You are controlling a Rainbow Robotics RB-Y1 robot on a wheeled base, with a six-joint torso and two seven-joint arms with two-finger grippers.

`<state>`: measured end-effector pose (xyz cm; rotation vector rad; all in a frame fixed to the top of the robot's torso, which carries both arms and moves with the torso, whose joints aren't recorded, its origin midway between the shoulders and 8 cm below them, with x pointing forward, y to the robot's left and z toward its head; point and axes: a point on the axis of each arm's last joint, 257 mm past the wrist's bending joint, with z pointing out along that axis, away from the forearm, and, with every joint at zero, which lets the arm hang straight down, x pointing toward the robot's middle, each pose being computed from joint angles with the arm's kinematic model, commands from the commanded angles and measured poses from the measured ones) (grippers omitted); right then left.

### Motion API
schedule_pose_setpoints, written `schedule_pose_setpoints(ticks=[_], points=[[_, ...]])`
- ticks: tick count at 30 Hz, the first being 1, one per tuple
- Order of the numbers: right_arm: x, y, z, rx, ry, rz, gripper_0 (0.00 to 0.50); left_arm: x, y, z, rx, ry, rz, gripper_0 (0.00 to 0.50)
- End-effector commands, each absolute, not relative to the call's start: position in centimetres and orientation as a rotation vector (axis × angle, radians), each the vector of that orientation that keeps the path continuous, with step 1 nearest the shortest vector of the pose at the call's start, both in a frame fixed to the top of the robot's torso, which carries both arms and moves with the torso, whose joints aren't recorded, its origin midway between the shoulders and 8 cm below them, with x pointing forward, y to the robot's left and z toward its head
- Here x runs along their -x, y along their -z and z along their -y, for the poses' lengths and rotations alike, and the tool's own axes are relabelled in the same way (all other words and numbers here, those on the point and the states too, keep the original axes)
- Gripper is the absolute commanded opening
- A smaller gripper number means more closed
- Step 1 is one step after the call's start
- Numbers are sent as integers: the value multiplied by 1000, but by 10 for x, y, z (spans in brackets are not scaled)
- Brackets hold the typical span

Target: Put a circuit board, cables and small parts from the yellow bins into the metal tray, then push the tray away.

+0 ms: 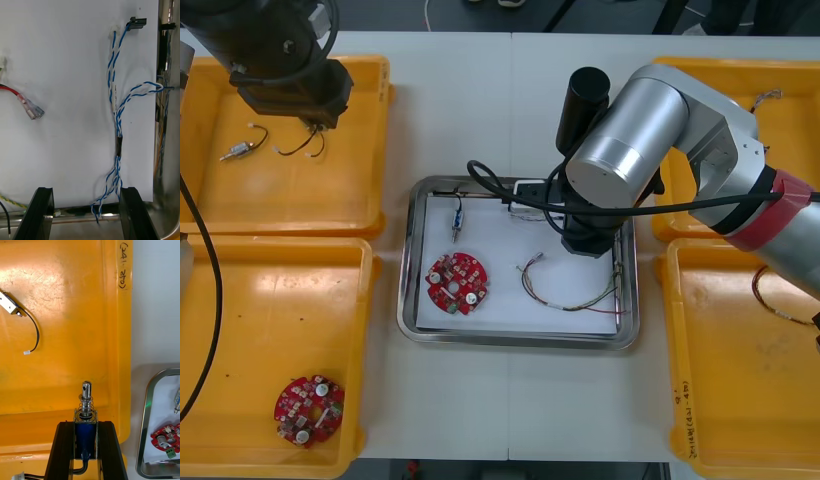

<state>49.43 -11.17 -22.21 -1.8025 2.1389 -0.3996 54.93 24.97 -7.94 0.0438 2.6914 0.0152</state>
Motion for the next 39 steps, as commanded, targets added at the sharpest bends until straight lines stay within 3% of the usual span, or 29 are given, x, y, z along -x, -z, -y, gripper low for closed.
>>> schedule_pose_setpoints(ticks=[1,9,15,23,30,39], points=[[-484,189,104,1731,352,-2155,500,-547,67,-234,60,67,-2661,0],[-464,149,130,1660,362,-2259,500,-545,71,-226,55,48,-2667,0],[-468,98,120,1413,219,-2249,500,-544,70,-219,35,67,-2663,0],[-469,59,134,1199,194,-2244,500,-543,73,-205,26,86,-2666,0],[-470,31,176,951,138,-2289,500,-542,81,-180,-20,88,-2673,0],[-465,10,249,654,176,-2332,500,-539,85,-133,-98,111,-2666,0]])
